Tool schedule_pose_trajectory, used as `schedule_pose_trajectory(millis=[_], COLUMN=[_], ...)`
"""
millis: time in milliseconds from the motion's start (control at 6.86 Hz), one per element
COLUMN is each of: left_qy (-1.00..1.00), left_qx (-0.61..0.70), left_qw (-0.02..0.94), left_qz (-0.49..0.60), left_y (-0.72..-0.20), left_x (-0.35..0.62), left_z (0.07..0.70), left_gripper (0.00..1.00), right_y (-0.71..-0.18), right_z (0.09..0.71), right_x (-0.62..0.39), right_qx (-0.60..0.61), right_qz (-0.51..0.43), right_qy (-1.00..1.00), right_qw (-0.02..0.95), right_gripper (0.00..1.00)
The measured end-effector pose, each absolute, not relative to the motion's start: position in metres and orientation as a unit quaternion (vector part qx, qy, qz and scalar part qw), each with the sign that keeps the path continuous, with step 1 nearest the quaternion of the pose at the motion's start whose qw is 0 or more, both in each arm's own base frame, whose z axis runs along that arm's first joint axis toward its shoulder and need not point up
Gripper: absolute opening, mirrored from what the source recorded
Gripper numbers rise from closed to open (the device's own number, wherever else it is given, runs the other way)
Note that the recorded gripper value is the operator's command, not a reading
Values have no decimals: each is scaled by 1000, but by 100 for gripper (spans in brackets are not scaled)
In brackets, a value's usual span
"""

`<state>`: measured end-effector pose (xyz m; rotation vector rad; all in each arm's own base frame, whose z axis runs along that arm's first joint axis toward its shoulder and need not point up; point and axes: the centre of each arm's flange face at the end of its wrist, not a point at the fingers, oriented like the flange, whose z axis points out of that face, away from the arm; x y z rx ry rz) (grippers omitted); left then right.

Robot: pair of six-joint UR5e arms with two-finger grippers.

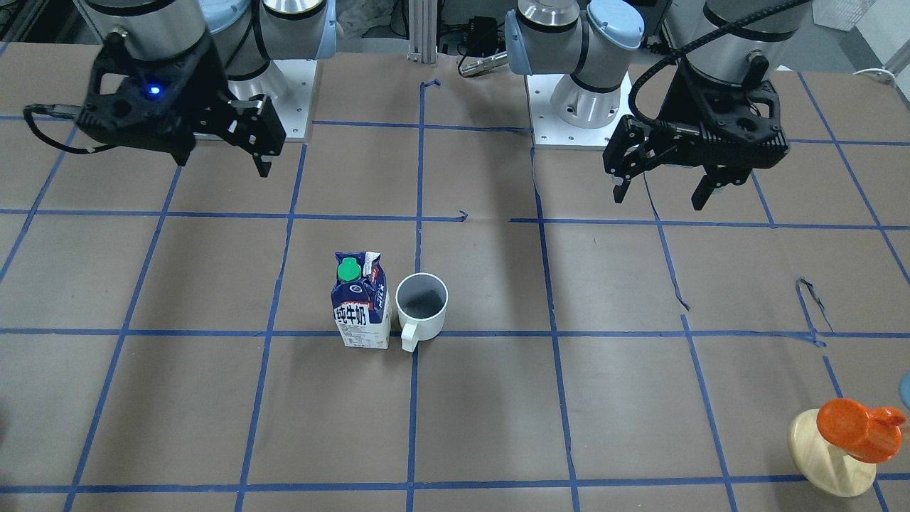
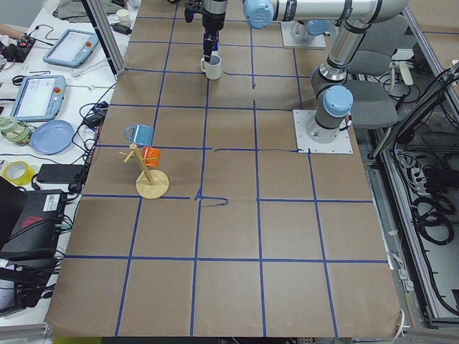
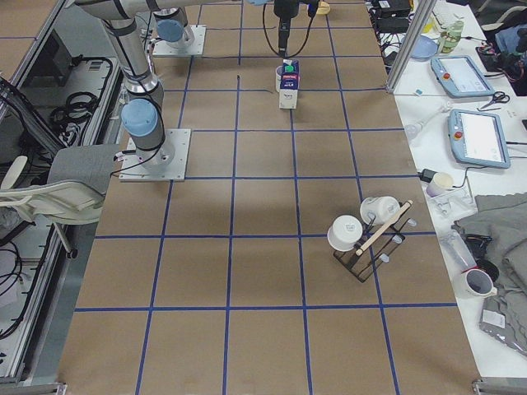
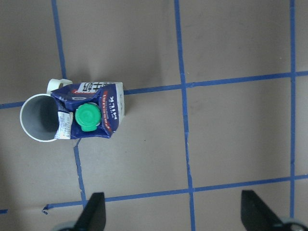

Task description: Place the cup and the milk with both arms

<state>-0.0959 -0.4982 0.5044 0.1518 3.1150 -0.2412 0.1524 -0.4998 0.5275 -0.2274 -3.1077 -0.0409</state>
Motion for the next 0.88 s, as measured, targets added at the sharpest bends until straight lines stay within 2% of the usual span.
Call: schedule_pose_trajectory(millis=[875], left_qy=[996], left_qx=[49], left_qw=[6], left_qz=[-77], left_y=[-499], left_x=[-96], left_z=[504], left_gripper=[100], right_y=[-511], right_z=[537], right_x=[128], right_qx=[-79], right_qz=[12], right_qy=[-997], right_qw=[14], right_gripper=[100])
